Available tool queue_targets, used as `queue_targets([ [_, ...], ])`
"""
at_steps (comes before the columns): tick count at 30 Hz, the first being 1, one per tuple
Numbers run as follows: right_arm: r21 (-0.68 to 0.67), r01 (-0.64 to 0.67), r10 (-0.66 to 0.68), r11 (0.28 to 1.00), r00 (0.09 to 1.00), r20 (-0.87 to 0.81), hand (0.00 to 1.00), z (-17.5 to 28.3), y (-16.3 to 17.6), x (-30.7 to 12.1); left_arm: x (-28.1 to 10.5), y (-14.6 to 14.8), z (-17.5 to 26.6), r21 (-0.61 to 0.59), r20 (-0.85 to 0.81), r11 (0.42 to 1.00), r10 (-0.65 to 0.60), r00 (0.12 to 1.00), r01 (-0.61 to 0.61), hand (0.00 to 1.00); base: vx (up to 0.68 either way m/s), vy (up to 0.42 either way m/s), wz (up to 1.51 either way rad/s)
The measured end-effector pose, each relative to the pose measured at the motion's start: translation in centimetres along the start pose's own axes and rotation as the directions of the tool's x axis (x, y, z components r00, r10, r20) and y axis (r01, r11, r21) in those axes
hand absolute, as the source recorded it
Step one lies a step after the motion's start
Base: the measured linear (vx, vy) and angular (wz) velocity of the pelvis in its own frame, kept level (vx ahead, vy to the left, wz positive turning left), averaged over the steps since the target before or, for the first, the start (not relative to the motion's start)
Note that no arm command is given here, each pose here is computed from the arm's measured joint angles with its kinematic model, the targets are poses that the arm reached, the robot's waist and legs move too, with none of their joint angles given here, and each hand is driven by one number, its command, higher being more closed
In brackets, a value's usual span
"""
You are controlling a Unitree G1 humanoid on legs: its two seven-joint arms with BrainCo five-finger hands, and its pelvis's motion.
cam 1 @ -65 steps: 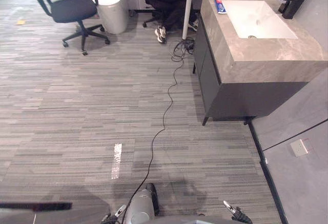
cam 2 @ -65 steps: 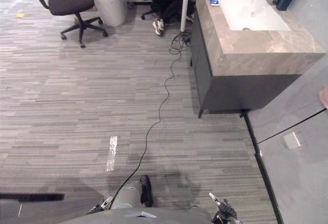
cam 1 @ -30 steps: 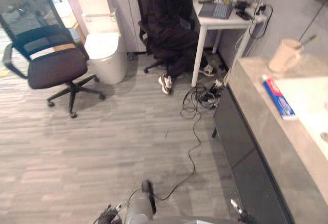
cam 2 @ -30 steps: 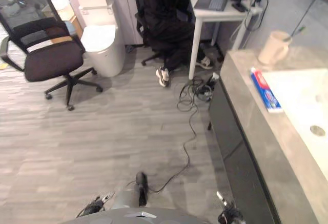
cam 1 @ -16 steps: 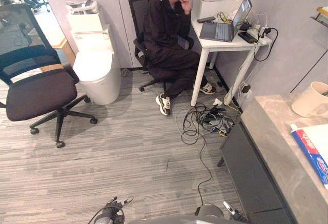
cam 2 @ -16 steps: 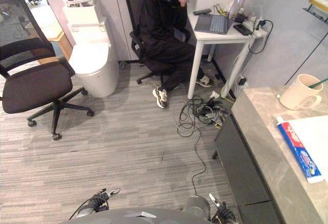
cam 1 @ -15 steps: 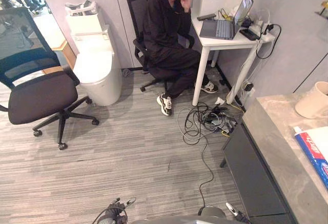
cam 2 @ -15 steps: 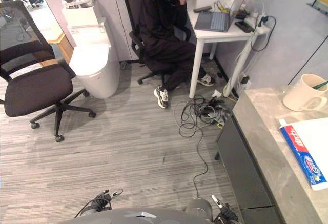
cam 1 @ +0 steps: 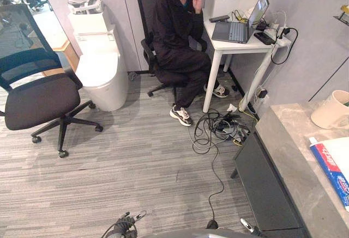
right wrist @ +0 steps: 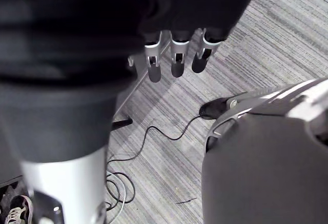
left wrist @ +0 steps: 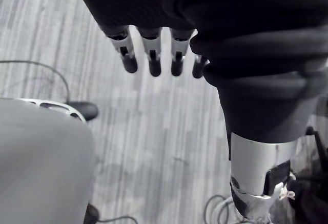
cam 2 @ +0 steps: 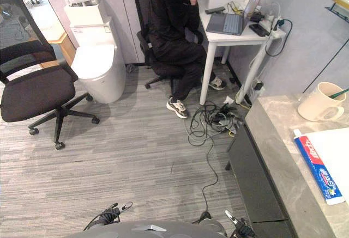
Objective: Organize washtable
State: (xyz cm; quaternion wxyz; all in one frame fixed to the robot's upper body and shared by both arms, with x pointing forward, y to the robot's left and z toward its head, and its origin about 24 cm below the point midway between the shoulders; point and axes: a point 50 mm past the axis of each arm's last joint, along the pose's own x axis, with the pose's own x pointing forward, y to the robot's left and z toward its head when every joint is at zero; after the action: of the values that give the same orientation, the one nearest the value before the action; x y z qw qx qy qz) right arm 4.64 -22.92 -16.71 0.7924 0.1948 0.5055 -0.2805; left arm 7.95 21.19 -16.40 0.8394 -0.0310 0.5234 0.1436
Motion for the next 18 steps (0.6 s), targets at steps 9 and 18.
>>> queue_targets([
  [9, -0.008, 0.021, -0.022, 1.000, 0.998, -0.054, 0.00, -2.0, -0.6, -0.5, -0.7, 2.7, -2.2, -0.231, -0.083, 0.963, 0.124, 0.989, -0.140, 0.00, 0.05, -0.058, 0.12],
  [18, -0.070, 0.027, -0.028, 0.997, 0.999, -0.020, 0.00, -0.2, -0.7, 0.0, -2.2, 1.7, -7.0, -0.369, -0.235, 0.907, 0.122, 0.964, -0.204, 0.00, 0.04, -0.101, -1.14],
])
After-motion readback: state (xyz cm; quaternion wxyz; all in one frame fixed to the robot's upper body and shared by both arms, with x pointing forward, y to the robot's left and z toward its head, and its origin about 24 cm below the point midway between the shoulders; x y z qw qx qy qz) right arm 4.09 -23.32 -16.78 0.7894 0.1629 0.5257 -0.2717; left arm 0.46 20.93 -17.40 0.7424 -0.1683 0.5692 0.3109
